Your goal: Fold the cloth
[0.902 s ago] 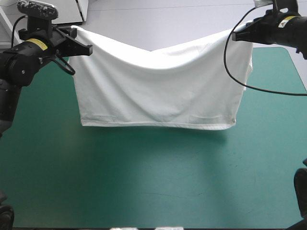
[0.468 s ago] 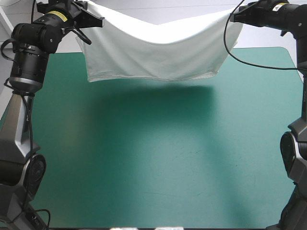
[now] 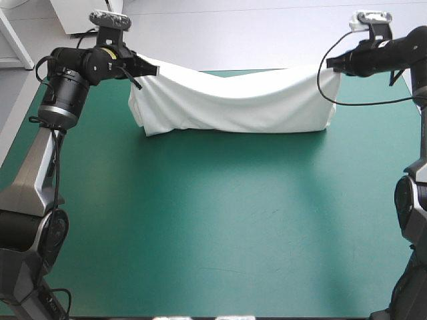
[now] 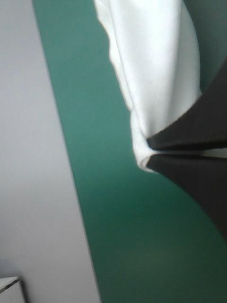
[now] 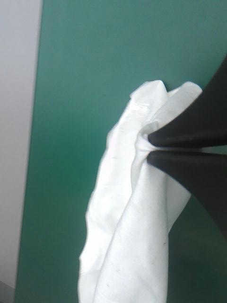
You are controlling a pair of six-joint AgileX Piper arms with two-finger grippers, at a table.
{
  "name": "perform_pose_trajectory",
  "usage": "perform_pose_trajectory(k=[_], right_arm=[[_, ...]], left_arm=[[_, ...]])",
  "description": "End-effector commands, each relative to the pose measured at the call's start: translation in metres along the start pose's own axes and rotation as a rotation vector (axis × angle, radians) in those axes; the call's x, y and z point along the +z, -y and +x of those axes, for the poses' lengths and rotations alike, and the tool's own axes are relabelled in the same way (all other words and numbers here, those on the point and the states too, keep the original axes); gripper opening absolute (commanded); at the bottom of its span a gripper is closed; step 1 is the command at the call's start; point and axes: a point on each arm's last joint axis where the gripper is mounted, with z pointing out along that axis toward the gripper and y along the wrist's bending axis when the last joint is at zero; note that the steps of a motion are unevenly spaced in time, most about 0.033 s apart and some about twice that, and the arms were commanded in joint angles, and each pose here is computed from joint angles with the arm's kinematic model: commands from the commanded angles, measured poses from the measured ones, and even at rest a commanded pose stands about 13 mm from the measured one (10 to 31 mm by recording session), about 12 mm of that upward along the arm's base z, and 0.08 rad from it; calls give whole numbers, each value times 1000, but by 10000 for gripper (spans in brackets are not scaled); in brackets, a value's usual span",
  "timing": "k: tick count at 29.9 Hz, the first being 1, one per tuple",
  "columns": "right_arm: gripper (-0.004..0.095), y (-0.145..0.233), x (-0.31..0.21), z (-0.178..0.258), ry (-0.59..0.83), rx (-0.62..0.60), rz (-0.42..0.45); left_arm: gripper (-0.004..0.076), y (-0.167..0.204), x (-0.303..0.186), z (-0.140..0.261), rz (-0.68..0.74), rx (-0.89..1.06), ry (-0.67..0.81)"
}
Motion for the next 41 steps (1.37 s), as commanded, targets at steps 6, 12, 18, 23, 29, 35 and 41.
perform_pose_trajectory(k=[6,12,18,23,29,35,41], right_arm=[[-17,-14,-20,41,-75,6,-55],[-17,-26,-34,85,-159,16,-33],[-17,-30,-41,128,-231,26,24],[-17,-32,-38,167,-309,46,43],[-17,-45,-34,202,-412,-6,45],[-17,-59,-27,229,-521,-17,32],[-17,-62,-26,246,-618,-34,54]], left_arm=[[-9,5,-53,31,14,-20,-46],[-9,12,-70,77,56,-44,-192],[-9,20,-76,127,100,-51,-320],[-9,23,-80,161,108,-59,-397],[-9,27,-89,197,115,-66,-470],[-9,29,-93,222,119,-69,-519],[-9,31,-91,235,129,-81,-559]])
